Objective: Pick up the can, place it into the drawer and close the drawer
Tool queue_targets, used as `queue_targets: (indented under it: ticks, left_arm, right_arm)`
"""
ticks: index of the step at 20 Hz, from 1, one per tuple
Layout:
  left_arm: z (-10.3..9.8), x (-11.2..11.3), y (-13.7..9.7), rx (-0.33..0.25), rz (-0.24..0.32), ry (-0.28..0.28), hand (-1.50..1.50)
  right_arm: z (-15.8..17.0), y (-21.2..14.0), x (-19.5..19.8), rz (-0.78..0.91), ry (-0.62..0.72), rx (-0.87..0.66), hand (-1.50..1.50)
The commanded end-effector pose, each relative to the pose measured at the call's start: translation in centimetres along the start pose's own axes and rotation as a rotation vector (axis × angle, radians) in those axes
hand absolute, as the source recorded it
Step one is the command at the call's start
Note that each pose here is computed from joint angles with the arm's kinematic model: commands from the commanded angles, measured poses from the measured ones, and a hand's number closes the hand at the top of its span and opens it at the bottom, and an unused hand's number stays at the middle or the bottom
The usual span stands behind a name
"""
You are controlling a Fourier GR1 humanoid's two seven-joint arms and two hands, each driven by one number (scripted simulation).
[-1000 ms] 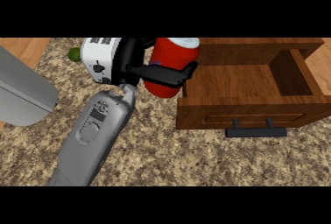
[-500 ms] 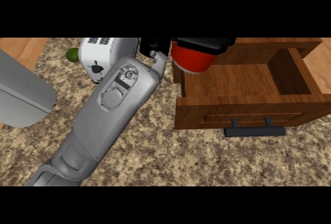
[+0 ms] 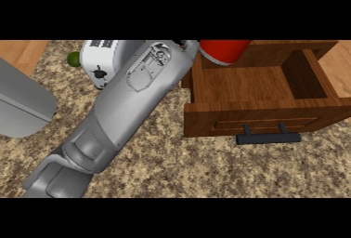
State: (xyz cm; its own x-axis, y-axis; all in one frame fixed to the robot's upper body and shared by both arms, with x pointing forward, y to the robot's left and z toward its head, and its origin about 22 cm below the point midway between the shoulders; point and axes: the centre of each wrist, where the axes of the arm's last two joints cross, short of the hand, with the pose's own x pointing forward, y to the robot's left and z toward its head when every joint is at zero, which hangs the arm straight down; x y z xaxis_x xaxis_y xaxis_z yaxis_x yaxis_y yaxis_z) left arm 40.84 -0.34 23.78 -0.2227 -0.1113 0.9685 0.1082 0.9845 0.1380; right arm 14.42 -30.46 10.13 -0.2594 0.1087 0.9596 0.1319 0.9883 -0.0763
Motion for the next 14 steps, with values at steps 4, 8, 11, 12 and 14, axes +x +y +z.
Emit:
queue_targets:
  ticks: [4, 8, 11, 12, 14]
  left_arm:
    - [-0.8, 0.8, -1.9, 0.011, -0.051, 0.010, 1.50]
    - [-0.9, -0.1, -1.8, -0.020, -0.067, 0.007, 1.50]
    - [-1.5, -0.2, -1.8, 0.013, -0.077, 0.052, 1.50]
    - [-0.7, -1.8, -2.1, 0.008, -0.079, 0.034, 1.50]
    - [-1.0, -2.8, -1.6, 0.019, -0.078, 0.053, 1.50]
  right_arm:
    - [-1.0, 1.3, 0.3, -0.010, 0.004, 0.026, -1.50]
    - [-1.7, -0.3, -1.0, -0.017, -0.008, -0.016, -1.50]
    - [-1.8, 0.5, -0.2, -0.001, -0.012, 0.028, -1.50]
    - [-2.1, 2.3, -0.1, -0.022, -0.007, 0.021, -1.50]
    - [-1.9, 0.4, 0.1, -0.002, -0.026, 0.026, -1.50]
